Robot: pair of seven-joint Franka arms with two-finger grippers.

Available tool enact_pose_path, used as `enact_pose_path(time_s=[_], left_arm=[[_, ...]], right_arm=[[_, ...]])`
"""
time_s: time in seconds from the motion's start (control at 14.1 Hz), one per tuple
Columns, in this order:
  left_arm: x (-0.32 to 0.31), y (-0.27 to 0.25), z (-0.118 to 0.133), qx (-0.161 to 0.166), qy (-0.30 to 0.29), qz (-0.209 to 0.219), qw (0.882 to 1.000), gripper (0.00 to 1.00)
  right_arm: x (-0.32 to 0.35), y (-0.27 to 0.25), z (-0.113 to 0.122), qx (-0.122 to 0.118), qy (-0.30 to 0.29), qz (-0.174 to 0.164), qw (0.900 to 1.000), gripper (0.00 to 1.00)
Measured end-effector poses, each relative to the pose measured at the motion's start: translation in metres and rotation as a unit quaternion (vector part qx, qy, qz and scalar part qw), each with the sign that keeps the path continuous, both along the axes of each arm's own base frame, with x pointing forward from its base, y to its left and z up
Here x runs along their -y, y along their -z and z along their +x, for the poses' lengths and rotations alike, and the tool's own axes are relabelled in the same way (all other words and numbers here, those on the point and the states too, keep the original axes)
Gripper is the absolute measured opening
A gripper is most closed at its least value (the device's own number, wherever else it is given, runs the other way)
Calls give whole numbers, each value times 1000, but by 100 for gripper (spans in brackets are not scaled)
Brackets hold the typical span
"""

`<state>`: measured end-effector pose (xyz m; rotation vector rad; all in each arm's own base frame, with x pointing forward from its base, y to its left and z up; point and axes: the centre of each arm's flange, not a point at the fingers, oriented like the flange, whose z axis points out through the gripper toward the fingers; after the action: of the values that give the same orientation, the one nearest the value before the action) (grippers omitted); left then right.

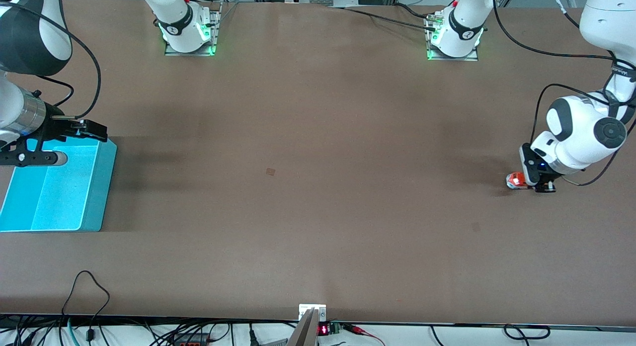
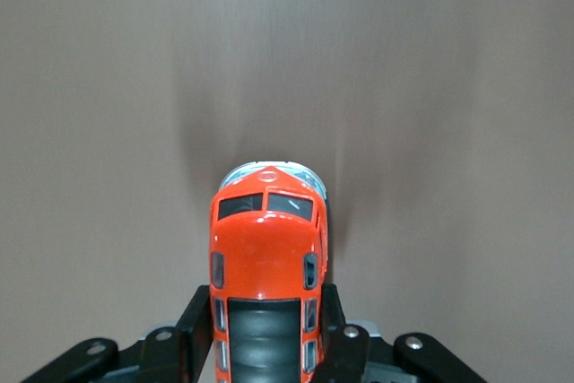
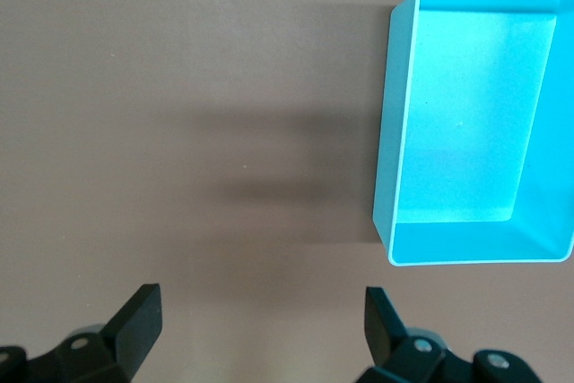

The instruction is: Wind up bus and store in blue box

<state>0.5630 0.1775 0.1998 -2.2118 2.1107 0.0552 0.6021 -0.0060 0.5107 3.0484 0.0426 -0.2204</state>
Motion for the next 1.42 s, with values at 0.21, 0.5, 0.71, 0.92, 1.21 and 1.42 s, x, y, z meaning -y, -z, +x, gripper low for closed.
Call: enact_pose_path(time_s=[0.21,0.5,0.71,0.92,1.21,1.42], left_arm=[[-40,0,-3,5,-2,3,1000,51],[-69,0,-4,10,-16,6,1000,51],[-72,0,-4,10,-15,6,1000,51],[-72,0,-4,9,-12,6,1000,51],[-71,0,-3,8,-9,5,1000,52],[-64,8,2,-14,-3,-5,1000,60]], right_arm=[[0,0,0,0,0,0,1000,100],[0,0,0,0,0,0,1000,100],[0,0,0,0,0,0,1000,100],[0,0,0,0,0,0,1000,100],[0,0,0,0,0,0,1000,100],[0,0,0,0,0,0,1000,100]])
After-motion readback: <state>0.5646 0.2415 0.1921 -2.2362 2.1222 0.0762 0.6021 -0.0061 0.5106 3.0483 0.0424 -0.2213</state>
